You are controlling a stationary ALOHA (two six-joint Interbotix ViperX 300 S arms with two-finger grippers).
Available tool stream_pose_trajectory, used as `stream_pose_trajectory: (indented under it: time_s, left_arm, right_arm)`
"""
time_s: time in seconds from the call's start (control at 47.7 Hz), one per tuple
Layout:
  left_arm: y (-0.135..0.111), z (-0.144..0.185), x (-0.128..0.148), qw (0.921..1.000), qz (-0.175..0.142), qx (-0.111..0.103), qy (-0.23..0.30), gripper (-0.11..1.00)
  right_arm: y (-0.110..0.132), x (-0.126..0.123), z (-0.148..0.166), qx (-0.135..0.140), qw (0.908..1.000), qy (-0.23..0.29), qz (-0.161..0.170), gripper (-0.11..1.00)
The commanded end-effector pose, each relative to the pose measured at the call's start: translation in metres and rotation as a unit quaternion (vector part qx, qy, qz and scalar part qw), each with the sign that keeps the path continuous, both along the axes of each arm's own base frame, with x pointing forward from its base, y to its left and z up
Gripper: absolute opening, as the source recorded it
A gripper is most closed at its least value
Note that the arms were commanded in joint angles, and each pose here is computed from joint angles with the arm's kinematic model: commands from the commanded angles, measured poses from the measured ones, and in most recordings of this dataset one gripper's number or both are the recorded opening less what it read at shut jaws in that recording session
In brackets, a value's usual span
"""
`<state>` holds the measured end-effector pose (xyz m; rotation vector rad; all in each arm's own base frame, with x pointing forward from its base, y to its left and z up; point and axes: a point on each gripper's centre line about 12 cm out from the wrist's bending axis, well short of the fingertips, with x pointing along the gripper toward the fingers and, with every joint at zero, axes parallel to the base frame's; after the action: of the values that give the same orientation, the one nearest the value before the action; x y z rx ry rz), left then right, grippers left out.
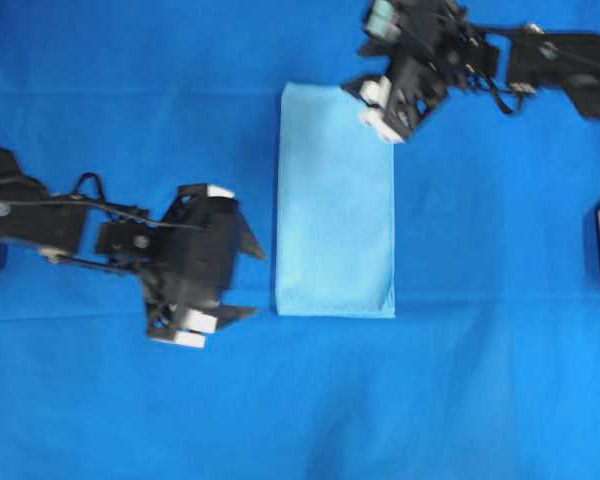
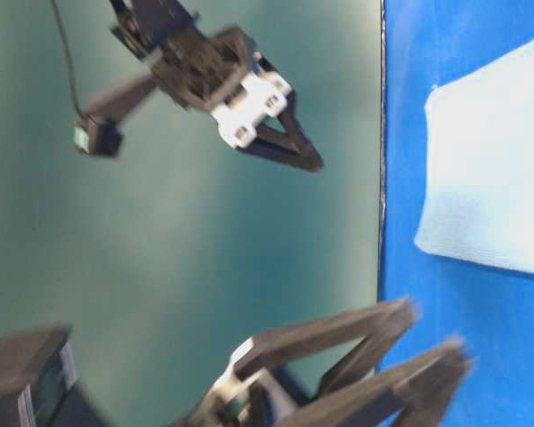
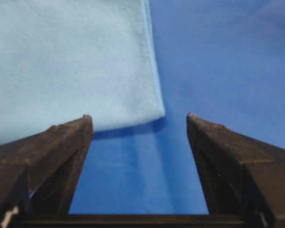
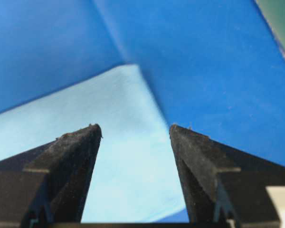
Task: Fold the light blue towel.
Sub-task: 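Open both grippers and withdraw them to the sides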
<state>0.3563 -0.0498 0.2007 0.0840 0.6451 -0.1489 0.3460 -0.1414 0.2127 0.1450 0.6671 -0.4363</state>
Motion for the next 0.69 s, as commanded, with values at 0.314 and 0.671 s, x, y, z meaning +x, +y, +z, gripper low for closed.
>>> stream_pose_trajectory:
  time_s: [0.314, 0.671]
  left_arm:
    - [0.047, 0.048, -0.061, 0.9728, 0.066, -0.014, -0.222, 0.75]
    - [0.066, 0.039, -0.096, 0.9595, 0.107, -0.026, -0.259, 0.75]
  right_arm:
    - [0.071, -0.062, 0.040, 0.009, 0.9844, -0.159, 0.075, 0.62]
    - [0.082, -0.087, 0.029, 0.015, 0.9782, -0.188, 0.088, 0.62]
